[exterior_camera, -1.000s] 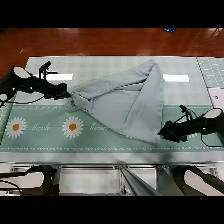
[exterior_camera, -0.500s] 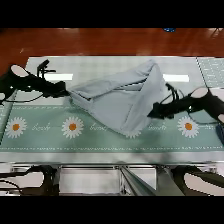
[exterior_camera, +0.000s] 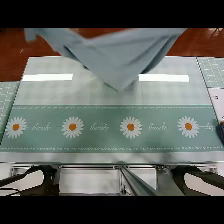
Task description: Fold the shirts.
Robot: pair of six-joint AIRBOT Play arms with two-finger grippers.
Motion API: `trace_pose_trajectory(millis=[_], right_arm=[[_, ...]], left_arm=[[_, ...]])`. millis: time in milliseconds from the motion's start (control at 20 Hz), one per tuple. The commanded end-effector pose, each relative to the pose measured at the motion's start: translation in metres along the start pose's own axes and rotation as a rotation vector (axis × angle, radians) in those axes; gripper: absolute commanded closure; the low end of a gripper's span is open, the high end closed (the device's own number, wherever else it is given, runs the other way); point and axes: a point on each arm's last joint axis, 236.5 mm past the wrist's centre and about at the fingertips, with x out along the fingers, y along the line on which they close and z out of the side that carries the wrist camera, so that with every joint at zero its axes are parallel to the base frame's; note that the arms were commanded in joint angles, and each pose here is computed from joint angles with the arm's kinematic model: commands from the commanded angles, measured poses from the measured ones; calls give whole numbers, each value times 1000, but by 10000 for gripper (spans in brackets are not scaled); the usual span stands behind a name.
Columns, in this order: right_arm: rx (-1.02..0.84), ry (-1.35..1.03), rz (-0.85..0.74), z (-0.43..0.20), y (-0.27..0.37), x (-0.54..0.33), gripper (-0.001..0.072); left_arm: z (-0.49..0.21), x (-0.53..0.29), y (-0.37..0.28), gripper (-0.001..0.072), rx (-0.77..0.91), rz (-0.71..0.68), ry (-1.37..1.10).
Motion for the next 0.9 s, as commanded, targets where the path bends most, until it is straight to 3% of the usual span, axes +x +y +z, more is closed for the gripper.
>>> trace_pose_trajectory(millis=[0,250,500,700,850], right_arm=[[-133,-260,-92,54,44,-103,691],[-227,-414,-219,35,81,-207,691],[-243,-407,-234,-11,108,-252,691],[-196,-260,-232,-50,101,-240,691],[-128,-137,-222,-71,77,-201,691]], left_arm=[[68,-93,-103,690,259,-26,-234],[61,-202,-161,689,486,213,-383],[24,-287,-223,690,659,353,-510],[-6,-296,-240,690,649,228,-452],[-23,-245,-185,689,566,264,-275]])
